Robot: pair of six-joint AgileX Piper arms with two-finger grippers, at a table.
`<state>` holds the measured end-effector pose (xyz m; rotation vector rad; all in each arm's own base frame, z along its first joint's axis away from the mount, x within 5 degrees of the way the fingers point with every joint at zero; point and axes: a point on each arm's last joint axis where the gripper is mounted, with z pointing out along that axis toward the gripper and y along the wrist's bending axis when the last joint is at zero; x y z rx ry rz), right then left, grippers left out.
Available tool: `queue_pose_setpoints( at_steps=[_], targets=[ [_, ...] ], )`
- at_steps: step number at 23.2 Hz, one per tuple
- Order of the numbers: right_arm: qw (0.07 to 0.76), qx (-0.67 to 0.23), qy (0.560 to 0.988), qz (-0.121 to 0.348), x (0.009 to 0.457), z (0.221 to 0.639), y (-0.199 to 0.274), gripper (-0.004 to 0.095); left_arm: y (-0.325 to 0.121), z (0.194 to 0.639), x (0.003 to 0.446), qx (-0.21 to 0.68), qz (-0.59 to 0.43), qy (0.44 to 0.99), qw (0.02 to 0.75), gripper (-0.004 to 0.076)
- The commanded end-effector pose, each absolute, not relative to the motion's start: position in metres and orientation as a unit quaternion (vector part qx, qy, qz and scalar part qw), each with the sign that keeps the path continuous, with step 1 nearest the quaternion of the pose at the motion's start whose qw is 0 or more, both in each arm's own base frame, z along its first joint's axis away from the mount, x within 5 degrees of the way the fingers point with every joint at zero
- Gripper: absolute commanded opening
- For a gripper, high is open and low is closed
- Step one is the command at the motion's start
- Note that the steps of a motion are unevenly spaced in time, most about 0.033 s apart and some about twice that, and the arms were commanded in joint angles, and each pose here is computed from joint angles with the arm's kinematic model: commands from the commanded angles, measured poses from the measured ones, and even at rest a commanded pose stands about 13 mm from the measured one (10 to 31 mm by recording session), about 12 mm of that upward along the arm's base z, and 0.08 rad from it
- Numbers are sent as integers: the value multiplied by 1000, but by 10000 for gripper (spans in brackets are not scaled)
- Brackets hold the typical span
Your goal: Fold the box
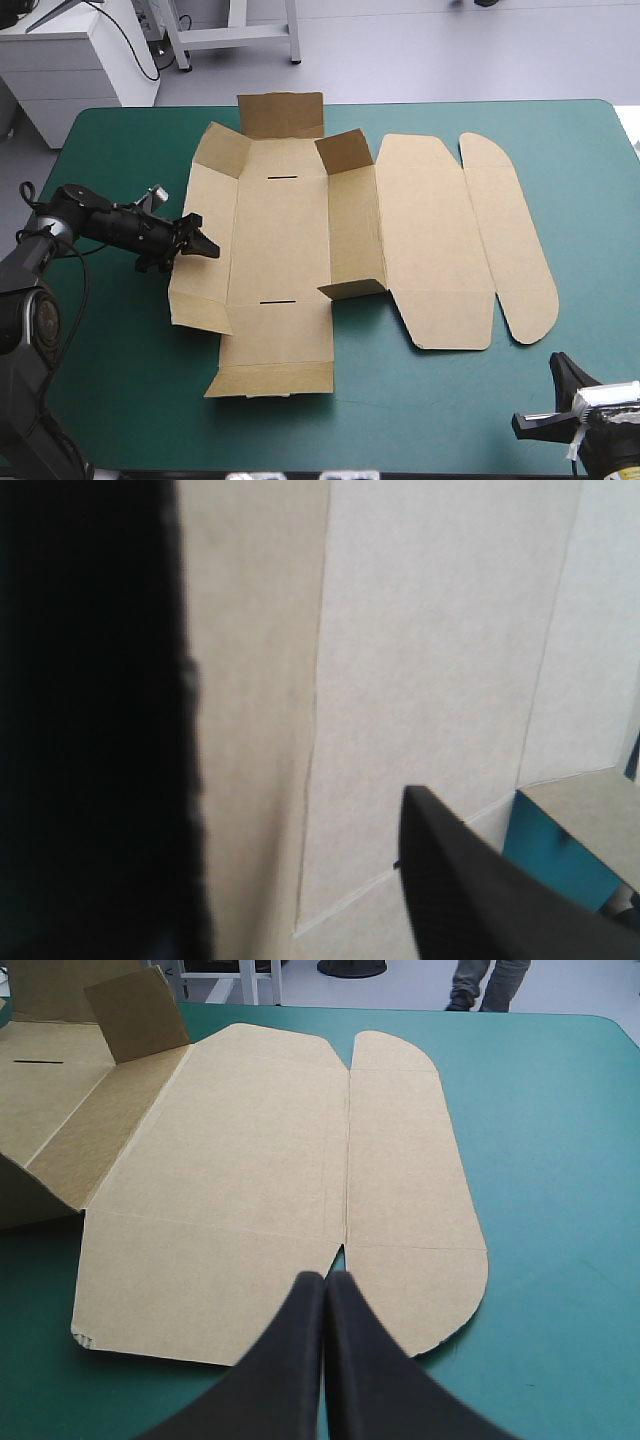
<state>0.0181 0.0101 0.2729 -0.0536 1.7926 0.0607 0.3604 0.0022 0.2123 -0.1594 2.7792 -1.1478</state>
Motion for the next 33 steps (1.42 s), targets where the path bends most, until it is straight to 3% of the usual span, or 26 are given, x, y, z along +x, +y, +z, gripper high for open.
queue_pose_setpoints(
  at_steps=[1,2,7,11,15,19,22,26,29,33],
  targets=[
    [667,-23,744,22,13,286,10,-14,-8,241,354,-36,-432,899,65,75],
    [667,-23,744,22,13,286,10,-14,-8,241,354,-36,-430,900,64,-13],
    [667,-23,744,22,13,286,10,-14,-7,239,353,-43,-419,905,53,-8],
    [667,-23,744,22,13,286,10,-14,0,252,348,0,-337,940,58,-8],
    [667,-23,744,22,13,286,10,-14,1,310,349,58,-238,960,136,-8],
    [667,-23,744,22,13,286,10,-14,-25,379,351,177,-79,953,232,-8],
    [667,-23,744,22,13,286,10,-14,-67,403,350,324,22,908,263,-8],
    [667,-23,744,22,13,286,10,-14,-117,400,347,585,140,761,244,-8],
    [667,-23,744,22,13,286,10,-14,-152,403,354,620,194,697,305,-8],
    [667,-23,744,22,13,286,10,-14,-173,408,354,626,198,662,362,-8]
  ],
)
